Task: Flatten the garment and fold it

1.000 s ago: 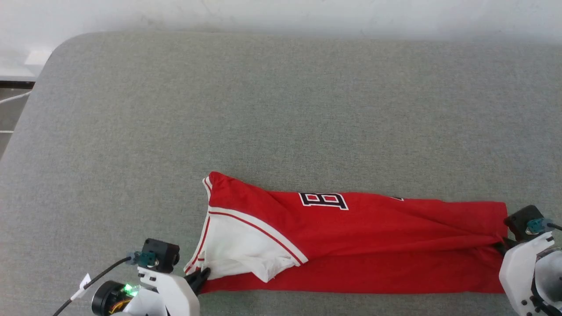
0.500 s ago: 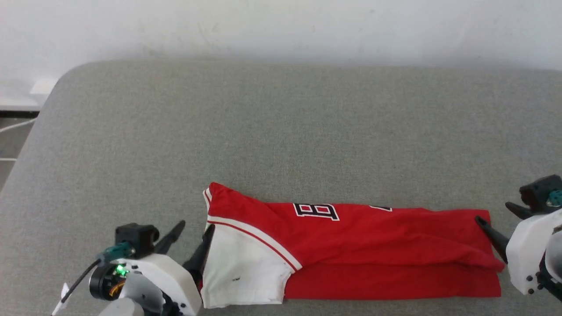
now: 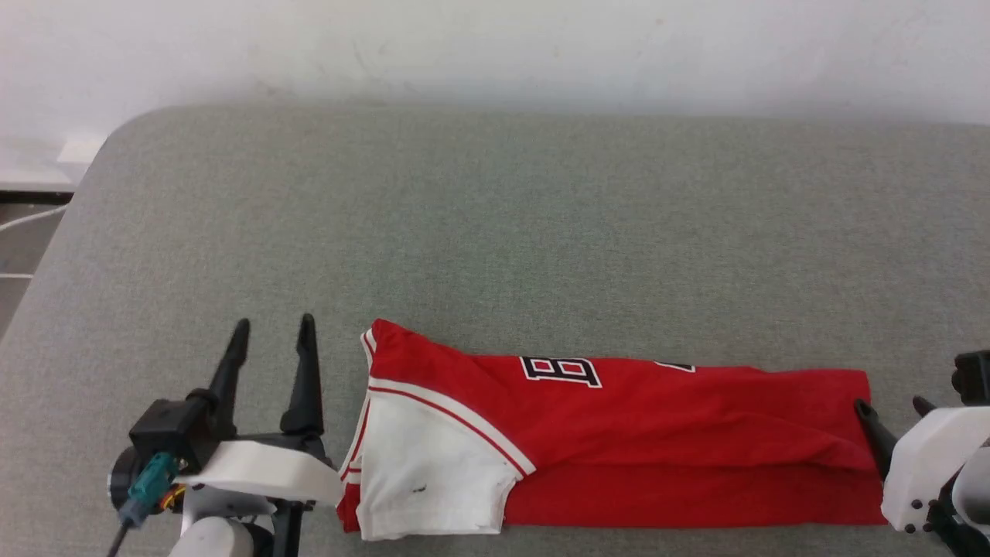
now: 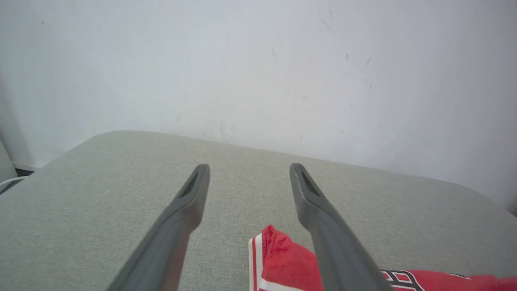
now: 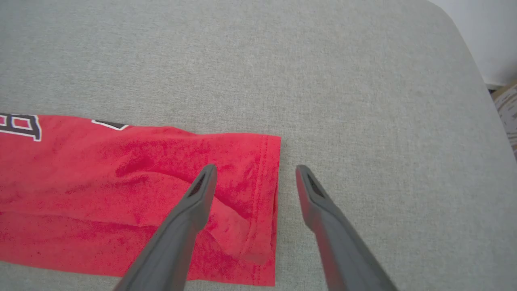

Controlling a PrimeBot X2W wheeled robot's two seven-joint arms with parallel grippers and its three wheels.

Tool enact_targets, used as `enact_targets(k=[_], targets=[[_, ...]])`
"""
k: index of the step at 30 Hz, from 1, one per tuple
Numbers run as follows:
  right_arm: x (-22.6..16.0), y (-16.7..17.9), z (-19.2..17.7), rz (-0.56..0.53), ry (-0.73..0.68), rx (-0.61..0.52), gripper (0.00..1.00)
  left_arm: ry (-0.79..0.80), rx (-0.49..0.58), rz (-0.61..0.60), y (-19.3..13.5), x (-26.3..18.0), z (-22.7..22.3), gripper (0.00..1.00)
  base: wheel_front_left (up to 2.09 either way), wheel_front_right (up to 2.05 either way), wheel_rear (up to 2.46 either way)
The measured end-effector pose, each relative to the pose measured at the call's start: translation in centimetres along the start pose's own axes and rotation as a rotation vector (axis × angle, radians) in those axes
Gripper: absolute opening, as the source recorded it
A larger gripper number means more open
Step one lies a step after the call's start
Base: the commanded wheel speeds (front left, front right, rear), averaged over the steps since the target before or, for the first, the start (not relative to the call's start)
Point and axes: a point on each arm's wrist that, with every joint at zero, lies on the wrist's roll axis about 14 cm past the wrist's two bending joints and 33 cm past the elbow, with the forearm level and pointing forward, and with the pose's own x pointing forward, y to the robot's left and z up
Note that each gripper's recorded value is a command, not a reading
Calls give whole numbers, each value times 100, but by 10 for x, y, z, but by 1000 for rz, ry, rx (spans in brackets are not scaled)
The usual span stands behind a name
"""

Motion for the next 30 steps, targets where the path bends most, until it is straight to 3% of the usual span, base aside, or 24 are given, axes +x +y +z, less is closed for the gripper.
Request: enact_targets(k=[8,14,19,21,30], targets=[[22,-4,-54,-59,153,135,100,-48,150,27,1,-2,1,100,0,0,0],[36,-4,-79,-74,233,169,100,-40,285,-9,-2,-3,-5,100,0,0,0],[46,4,-90,-48,284,160,100,-23,274,-1,-2,-3,-11,100,0,0,0],[49,7,-92,-32,298,174,0,-9,268,1,0,-4,-16,100,0,0,0],[50,11,-84,1,264,194,0,9,259,-7,3,-6,-21,100,0,0,0]])
